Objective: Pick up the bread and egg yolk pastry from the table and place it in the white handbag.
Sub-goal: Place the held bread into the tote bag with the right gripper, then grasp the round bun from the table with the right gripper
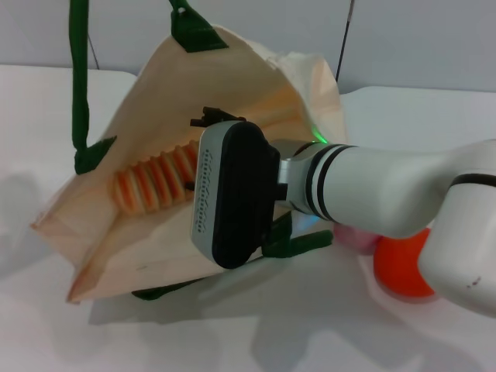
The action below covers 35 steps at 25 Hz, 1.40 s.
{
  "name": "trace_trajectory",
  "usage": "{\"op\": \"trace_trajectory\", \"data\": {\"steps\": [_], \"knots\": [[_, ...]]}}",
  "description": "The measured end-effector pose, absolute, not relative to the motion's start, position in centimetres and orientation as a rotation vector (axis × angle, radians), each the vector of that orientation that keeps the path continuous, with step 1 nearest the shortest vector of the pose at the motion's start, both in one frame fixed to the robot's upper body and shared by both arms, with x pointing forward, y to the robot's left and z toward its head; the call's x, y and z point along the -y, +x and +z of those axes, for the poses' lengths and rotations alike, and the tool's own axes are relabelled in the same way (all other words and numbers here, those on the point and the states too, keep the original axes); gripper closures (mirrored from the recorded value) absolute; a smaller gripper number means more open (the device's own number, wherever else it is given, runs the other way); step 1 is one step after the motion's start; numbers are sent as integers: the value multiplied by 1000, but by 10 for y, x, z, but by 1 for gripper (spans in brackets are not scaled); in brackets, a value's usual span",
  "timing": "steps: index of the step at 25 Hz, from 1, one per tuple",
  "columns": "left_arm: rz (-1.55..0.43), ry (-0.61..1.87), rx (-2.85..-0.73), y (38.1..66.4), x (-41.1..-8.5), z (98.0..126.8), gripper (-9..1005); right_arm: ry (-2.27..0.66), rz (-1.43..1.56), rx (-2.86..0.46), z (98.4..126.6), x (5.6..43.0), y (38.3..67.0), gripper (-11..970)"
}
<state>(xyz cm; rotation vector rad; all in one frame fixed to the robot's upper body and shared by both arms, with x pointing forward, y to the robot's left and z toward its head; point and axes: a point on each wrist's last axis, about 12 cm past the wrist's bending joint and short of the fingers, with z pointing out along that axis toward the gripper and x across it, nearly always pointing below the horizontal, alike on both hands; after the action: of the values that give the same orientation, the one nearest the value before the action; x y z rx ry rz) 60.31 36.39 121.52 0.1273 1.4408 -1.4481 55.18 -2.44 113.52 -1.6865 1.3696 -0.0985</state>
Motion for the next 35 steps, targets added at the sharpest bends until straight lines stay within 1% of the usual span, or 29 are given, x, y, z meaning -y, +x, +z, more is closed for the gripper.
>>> {"op": "trace_trajectory", "data": {"steps": [9,12,15,18,20,21,23,29,32,35], "knots": [[-1343,24,-1466,612,-378,1212,812,-1692,-60,-1362,1147,21,534,63],[-1319,3,-1474,615,-378,1210,811,-1704,-40,-1335,1149,17,528,64],[-1310,4,-1483,617,-375,1210,810,-1703,-20,-1329,1152,15,526,64],[-1291,-14,-1491,616,-379,1207,809,-1659,-13,-1356,1158,19,530,64],[-1262,-53,-1506,615,-384,1200,808,-1603,-20,-1399,1163,29,538,64],[-1262,-53,-1506,615,-384,1200,808,-1539,-34,-1447,1168,42,548,64],[-1250,-61,-1510,613,-386,1198,808,-1509,-44,-1470,1171,49,554,65],[-1256,-54,-1522,613,-381,1193,806,-1335,-121,-1690,1178,102,588,65],[-1256,-54,-1524,613,-381,1192,805,-1269,-94,-1807,1180,125,599,65],[-1253,-60,-1527,612,-382,1191,804,-1232,1,-1913,1181,148,605,66]]}}
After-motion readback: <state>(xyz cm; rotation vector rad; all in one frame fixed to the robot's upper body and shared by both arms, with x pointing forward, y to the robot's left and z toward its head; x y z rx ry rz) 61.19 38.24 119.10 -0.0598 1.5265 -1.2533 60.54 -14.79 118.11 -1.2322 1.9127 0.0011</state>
